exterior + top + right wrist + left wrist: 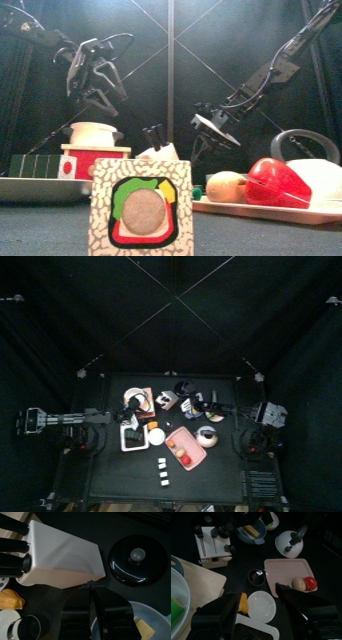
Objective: Grab starfruit top
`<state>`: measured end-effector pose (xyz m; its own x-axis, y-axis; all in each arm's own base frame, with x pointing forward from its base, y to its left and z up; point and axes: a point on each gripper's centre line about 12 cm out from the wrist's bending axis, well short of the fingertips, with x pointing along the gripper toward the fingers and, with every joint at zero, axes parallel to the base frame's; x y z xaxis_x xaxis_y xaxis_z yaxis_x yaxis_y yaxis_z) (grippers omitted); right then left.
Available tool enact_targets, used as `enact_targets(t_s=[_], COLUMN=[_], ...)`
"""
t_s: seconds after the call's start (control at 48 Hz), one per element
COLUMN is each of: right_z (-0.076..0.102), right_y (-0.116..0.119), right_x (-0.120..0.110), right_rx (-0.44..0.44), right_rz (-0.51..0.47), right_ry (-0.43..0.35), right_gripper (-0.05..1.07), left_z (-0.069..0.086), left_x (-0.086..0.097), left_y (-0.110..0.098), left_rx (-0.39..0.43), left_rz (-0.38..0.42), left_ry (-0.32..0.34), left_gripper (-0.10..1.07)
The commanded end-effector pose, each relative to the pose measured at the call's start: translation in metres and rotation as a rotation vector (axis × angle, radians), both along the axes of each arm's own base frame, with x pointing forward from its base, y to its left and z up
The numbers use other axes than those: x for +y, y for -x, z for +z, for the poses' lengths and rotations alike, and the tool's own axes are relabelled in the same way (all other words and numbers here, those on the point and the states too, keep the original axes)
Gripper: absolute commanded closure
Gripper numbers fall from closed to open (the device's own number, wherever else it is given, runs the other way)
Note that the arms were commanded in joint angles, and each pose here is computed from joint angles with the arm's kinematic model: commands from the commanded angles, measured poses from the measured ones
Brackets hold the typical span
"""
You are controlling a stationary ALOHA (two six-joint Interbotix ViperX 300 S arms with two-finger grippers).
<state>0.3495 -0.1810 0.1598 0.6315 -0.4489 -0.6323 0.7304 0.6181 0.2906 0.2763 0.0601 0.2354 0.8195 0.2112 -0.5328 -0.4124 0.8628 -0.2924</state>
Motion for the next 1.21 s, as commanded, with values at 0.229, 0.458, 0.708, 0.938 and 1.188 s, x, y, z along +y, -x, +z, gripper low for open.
enact_targets(t_s=[0.229,0.458,0.708,0.938,1.188], right_z=[0.043,0.049,0.062,0.069,0.053], right_y=[0.03,0.053,0.079,0.095,0.112], right_x=[0.031,0.047,0.046,0.058,0.059], right_rx=[-0.158,-0.215,-0.166,-0.072,0.155], right_rz=[-0.075,-0.244,-0.481,-0.519,-0.44], right_ry=[-0.088,-0.215,-0.193,-0.181,-0.166], right_gripper=[0.8,0.67,0.47,0.36,0.34], left_z=[0.011,0.021,0.02,0.017,0.015], left_x=[-0.004,0.004,0.007,0.007,0.007], left_y=[0.007,0.026,0.034,0.035,0.036], left_rx=[-0.104,-0.143,-0.152,-0.148,-0.143], left_rz=[-0.093,-0.074,-0.061,-0.063,-0.061], left_ry=[-0.127,-0.203,-0.221,-0.217,-0.211], left_gripper=[0.07,0.07,0.07,0.07,0.07])
